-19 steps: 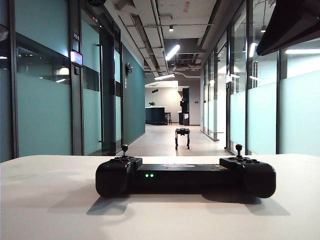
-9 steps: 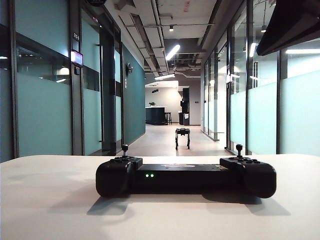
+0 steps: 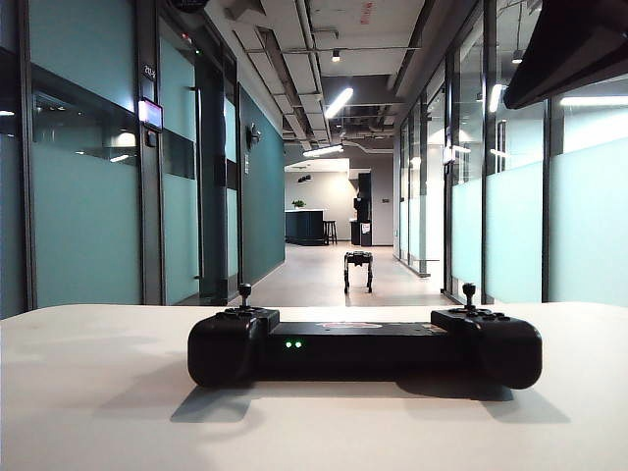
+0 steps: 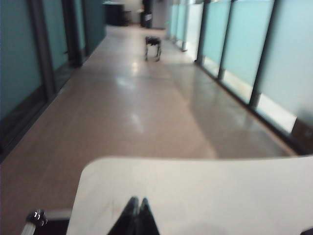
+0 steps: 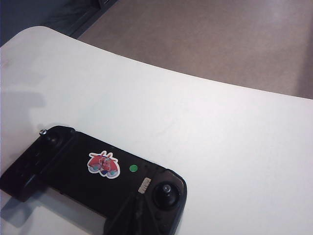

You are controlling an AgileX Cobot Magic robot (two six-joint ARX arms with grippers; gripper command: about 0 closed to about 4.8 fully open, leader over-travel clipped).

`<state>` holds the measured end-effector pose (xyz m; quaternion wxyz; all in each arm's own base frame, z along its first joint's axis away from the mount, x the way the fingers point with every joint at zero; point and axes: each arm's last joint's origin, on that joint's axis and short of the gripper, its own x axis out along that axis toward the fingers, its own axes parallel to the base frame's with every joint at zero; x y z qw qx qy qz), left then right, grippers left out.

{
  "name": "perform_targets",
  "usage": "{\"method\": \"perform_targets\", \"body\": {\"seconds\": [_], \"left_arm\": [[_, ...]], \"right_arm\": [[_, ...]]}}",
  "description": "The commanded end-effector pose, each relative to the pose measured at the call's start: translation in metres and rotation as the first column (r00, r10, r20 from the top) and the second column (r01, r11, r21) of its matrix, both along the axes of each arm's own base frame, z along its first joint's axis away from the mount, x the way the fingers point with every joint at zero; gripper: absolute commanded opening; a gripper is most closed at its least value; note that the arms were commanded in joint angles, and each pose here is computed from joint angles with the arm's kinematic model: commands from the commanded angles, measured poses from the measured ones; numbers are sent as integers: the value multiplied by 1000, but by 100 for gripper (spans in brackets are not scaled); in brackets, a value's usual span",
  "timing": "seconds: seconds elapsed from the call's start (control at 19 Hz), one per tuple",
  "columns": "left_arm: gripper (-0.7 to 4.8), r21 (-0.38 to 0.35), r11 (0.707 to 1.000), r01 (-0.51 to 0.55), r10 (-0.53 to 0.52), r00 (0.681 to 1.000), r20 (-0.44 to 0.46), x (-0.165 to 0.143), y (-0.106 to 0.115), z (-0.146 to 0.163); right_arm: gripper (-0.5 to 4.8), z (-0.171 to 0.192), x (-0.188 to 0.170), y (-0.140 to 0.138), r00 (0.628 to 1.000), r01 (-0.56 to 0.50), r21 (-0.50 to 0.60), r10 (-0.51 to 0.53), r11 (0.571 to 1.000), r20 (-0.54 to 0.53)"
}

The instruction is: Push the left joystick on the remote control sitting on the white table forward to make the robot dog walk in a straight line until it approaches the door.

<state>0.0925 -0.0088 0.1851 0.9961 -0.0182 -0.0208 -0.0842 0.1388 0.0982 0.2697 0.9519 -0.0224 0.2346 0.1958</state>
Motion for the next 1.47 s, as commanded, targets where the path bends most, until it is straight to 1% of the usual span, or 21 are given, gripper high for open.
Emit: {"method": "perform_targets", "body": {"seconds": [0.05, 0.16, 0.26, 0.37, 0.63, 1.11, 1.47], "left_arm": [[-5, 1, 1000, -6, 6, 999, 50, 3, 0, -8], [-5, 6, 1000, -13, 13, 999, 43, 4, 1, -11], [-5, 37, 998, -50, 48, 998, 49, 4, 2, -11], [-5, 39, 996, -80, 79, 996, 33, 5, 2, -13], [-5, 43, 996, -78, 78, 997, 4, 5, 2, -16], [-5, 45, 996, -79, 79, 997, 4, 5, 3, -16], [-5, 45, 994, -100, 100, 995, 5, 5, 5, -16]], "right_arm": [[-4, 3, 1, 0, 1000, -1, 10, 0, 1000, 22], [-5, 3, 0, 0, 1000, -1, 11, 1, 1000, 23], [-5, 3, 1, 0, 1000, -1, 11, 1, 1000, 23], [-5, 3, 1, 0, 1000, -1, 11, 1, 1000, 22], [-5, 3, 1, 0, 1000, -1, 11, 1, 1000, 22], [-5, 3, 1, 0, 1000, -1, 11, 1, 1000, 22], [-5, 3, 1, 0, 1000, -1, 11, 1, 1000, 23]]}}
